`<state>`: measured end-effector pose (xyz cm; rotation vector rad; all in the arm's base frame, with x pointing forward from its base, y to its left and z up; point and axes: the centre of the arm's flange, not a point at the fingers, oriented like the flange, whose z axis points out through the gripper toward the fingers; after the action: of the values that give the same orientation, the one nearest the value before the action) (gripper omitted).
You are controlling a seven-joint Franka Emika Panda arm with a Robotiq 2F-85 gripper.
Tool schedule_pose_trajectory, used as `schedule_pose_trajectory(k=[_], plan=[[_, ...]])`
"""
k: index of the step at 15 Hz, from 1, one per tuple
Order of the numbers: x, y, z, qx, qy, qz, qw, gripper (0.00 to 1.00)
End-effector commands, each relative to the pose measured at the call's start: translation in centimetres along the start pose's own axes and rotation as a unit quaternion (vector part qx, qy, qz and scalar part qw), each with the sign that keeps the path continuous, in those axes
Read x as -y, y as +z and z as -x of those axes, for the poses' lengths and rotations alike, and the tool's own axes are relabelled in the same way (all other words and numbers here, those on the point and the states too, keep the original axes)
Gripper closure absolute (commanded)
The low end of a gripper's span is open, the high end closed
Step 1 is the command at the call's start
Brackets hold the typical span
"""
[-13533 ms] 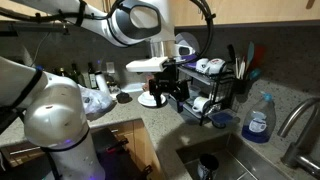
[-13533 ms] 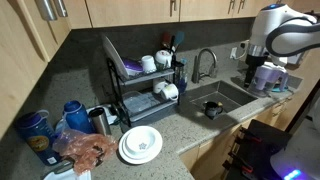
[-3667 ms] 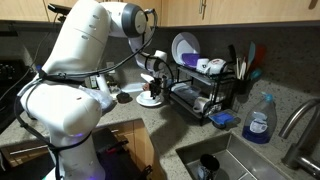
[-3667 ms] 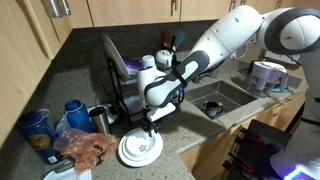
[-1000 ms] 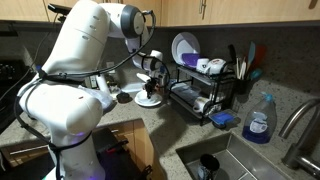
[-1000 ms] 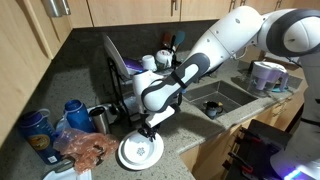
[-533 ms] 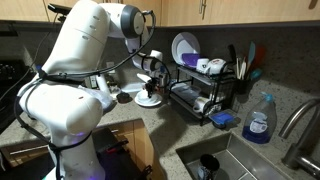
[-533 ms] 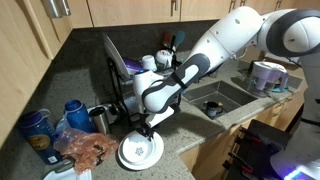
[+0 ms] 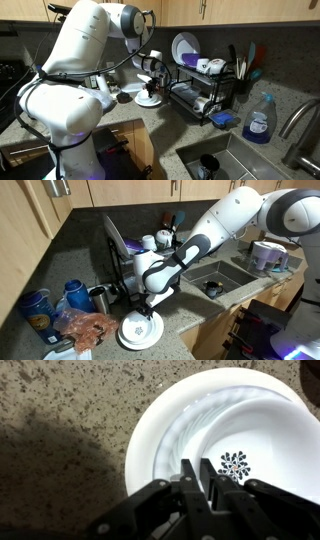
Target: Move the white bowl on the top to the right
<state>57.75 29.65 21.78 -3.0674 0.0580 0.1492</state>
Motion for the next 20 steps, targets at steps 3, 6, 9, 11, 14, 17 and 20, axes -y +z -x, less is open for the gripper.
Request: schedule_pose_trajectory(k=[3,6,9,11,14,17,20], plan=[[-1.5,1.1,0.6,-0.006,-0.013,0.015,0.9998,0.47],[-1.8,1.9,0.5,-0.003,-0.014,0.013,0.9998,0.76],[-1.9,2.1,0.2,-0.005,-0.008,0.002,1.0000,0.85],[-1.9,2.0,0.1,-0.007,-0.006,0.002,1.0000,1.00],[-2.0,1.7,-0.1,-0.011,-0.004,-0.002,0.9999,0.95],[-1.9,1.6,0.0,-0.011,-0.002,-0.002,0.9999,0.96],[-2.2,0.8,0.0,-0.016,0.004,-0.009,0.9998,0.96]])
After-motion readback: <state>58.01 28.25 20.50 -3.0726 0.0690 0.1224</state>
